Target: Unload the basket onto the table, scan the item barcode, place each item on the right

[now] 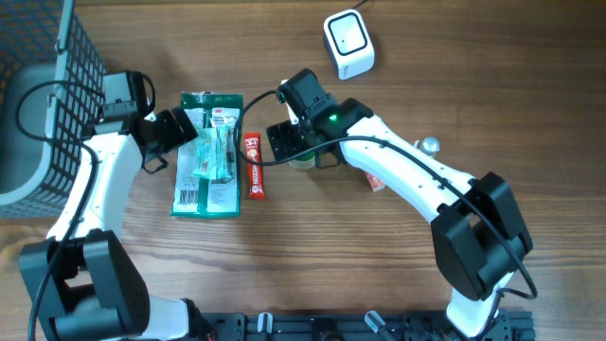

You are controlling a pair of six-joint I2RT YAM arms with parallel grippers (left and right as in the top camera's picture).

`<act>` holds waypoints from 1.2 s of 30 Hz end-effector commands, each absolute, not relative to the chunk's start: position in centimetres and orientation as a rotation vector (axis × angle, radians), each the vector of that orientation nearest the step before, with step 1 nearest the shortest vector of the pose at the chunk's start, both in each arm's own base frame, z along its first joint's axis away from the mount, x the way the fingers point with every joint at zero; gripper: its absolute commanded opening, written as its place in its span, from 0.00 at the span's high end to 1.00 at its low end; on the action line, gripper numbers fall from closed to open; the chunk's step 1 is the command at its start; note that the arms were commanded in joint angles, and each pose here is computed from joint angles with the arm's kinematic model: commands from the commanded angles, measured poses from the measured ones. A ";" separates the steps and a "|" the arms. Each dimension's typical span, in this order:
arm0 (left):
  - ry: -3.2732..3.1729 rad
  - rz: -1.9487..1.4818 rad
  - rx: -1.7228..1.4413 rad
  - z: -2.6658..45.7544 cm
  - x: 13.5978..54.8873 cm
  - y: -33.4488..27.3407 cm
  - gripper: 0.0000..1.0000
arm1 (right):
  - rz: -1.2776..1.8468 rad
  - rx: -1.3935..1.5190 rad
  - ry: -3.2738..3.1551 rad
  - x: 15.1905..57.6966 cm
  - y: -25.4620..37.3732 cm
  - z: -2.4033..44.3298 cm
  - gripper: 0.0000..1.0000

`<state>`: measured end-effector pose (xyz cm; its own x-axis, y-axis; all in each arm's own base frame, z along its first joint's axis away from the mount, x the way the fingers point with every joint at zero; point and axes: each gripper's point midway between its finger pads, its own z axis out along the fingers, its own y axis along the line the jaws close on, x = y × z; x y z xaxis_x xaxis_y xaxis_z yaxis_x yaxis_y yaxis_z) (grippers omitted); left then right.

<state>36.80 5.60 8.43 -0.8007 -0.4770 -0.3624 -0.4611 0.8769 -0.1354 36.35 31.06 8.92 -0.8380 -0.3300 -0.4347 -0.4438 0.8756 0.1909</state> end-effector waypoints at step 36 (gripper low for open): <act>2.623 -0.072 -0.695 9.5 37.2 5.7 0.00 | 0.145 -0.697 2.666 32.2 32.0 7.7 0.21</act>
